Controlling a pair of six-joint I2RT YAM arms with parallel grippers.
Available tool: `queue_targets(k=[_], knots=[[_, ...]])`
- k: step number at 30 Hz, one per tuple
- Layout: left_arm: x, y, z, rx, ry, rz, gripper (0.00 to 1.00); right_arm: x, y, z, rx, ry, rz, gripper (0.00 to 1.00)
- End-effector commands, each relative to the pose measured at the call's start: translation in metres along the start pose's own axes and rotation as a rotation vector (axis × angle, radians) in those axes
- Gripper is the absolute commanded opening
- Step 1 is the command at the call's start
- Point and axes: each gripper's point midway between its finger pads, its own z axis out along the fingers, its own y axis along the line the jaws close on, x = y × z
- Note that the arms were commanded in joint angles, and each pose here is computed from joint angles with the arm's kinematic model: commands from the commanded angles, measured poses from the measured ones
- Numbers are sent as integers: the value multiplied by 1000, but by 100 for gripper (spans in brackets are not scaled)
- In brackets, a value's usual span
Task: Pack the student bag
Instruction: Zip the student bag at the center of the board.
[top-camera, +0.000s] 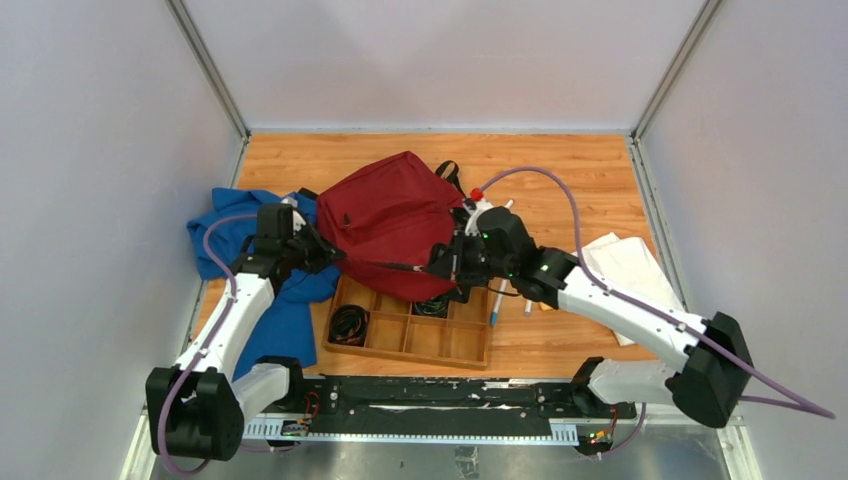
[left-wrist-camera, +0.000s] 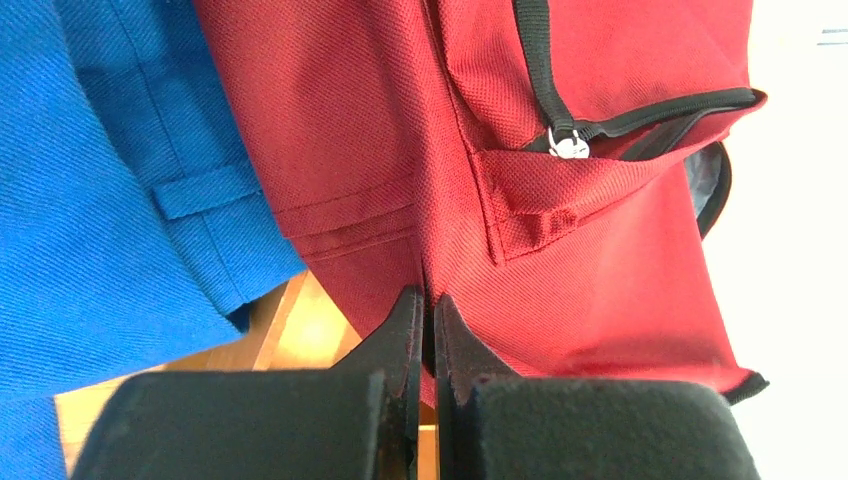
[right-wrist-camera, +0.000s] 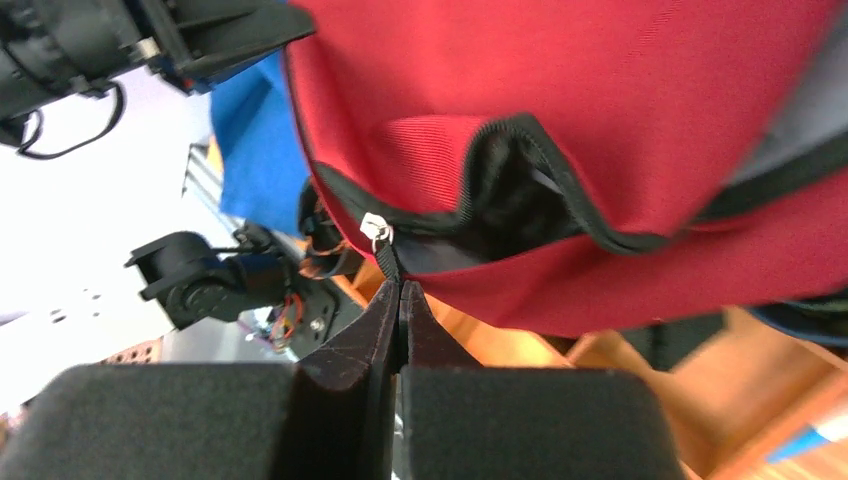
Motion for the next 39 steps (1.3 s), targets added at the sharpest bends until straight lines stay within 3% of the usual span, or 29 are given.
queue_targets(k=[1,5,11,13,14,15,19,25,28,39], knots=[[-25,13,-4,-72,-79,27,0,-12,-53,-30,199,-91,-61,0],[-32,14,-9,-88,-96,26,0,-27,-72,-47,285,-147,-93,0],[-39,8,-15,-47,-104,47,3,-29,-68,-48,245,-125,-107,0],[-38,-11,-24,41,-93,118,38,-29,-63,-47,220,-114,-115,0],[-39,-21,-30,87,-98,146,47,-29,-60,-47,211,-113,-120,0],[-40,-32,-39,133,-111,170,62,-30,-59,-46,204,-112,-124,0],[-43,-67,-76,235,-186,348,77,-34,-54,-45,189,-113,-149,0],[16,-138,-109,473,-99,756,92,-37,-45,-40,150,-99,-160,0],[43,-158,-117,548,-94,919,94,-38,-44,-41,149,-107,-152,0],[99,-174,-83,644,-67,1197,95,-34,-42,-40,132,-98,-127,0]])
